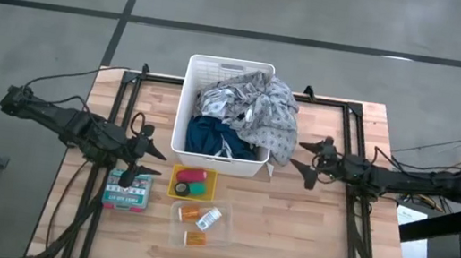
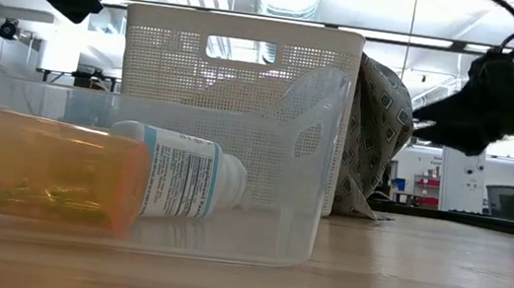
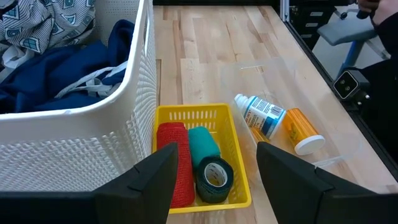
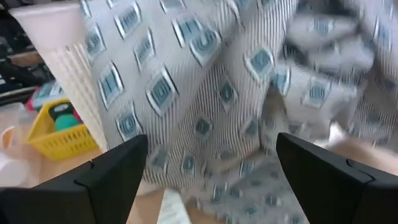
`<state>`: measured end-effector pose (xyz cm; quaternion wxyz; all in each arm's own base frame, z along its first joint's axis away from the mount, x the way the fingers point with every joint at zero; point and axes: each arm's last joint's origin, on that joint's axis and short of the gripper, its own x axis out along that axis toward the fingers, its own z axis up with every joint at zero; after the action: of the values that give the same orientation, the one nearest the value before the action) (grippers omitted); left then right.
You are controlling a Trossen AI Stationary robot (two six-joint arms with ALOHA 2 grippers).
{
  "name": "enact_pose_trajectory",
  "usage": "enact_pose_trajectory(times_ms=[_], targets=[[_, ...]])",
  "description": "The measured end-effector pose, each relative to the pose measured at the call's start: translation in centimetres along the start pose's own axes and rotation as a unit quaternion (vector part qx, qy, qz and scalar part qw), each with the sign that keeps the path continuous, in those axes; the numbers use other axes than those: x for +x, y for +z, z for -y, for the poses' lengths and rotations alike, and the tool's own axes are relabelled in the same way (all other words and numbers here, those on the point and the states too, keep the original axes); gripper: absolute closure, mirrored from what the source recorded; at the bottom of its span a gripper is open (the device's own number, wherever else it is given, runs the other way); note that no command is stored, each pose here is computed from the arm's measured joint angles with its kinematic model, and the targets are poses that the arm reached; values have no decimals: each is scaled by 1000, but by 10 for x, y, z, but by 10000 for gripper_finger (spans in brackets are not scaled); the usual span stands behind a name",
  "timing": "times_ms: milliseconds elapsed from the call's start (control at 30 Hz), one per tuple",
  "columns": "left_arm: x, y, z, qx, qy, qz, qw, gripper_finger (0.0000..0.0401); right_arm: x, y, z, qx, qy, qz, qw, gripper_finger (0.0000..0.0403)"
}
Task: Pick & Place Medicine items
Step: Put the gray lapover patient gown into the white laundry bin
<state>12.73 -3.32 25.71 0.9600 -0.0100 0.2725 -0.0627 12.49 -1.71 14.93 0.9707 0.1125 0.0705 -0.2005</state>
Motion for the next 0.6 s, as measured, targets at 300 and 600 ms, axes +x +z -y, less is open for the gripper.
enact_pose_trajectory(times_ms=[300,600], targets=[[0,0,0,0,0,0,1000,175,7,-3,-3,-17,18,-14,1000,48],[0,0,0,0,0,0,1000,175,22,-7,-8,-9,37,-39,999,48]])
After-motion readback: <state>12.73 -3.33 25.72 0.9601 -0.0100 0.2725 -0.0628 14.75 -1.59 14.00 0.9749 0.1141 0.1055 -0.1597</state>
